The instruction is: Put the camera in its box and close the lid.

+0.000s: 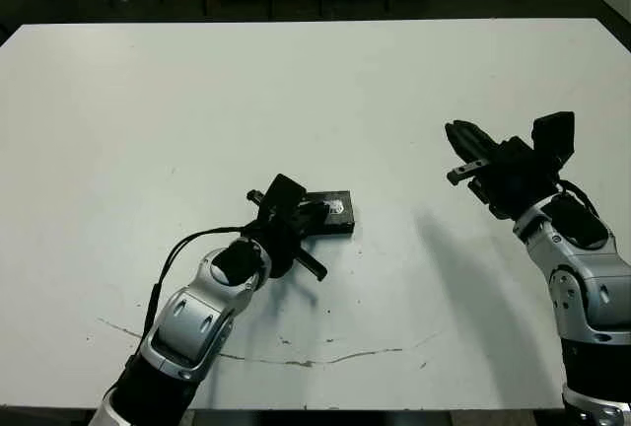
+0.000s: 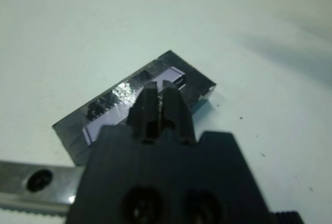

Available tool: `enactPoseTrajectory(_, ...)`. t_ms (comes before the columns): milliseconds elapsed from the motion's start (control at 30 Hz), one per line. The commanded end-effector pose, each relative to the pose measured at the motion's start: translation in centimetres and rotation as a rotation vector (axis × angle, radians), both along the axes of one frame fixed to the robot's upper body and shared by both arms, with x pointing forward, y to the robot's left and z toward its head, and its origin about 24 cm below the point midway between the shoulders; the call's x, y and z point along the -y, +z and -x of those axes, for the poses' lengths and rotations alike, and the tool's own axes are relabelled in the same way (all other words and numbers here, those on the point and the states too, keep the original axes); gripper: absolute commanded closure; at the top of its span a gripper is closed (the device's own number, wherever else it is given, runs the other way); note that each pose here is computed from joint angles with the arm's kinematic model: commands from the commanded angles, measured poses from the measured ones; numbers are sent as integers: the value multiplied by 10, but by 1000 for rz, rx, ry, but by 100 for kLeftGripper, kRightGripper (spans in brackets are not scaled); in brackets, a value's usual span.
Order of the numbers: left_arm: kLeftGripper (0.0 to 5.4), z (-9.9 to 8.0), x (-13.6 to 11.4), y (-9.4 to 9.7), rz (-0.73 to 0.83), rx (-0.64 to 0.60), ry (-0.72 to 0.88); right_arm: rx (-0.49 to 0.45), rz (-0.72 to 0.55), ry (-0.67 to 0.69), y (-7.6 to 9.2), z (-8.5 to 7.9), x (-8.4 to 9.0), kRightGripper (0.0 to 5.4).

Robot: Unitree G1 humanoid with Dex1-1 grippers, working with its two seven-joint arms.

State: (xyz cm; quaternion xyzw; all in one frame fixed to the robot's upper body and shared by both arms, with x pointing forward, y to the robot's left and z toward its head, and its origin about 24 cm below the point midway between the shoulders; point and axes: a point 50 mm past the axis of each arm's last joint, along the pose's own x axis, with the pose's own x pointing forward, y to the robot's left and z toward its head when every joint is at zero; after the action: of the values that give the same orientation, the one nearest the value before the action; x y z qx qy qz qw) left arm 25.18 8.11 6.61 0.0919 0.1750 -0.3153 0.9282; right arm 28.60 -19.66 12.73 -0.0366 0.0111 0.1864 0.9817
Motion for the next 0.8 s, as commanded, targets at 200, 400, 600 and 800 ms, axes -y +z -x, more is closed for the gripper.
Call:
enactPoseTrajectory(200, 539, 6, -26, 21, 194, 117, 69, -21, -14, -12, -2, 1, 0, 540)
enactPoseTrajectory(400, 539, -4, -51, 74, 236, 551, 113, -5, -21, -21, -3, 1, -4, 540)
enactPoseTrajectory(600, 539, -17, -87, 80, 27, 864, 244, 35, -68, -39, -5, 3, -10, 540)
enactPoseTrajectory(800, 539, -22, -105, 46, 62, 763, 409, 60, -75, -65, -9, 5, -13, 540)
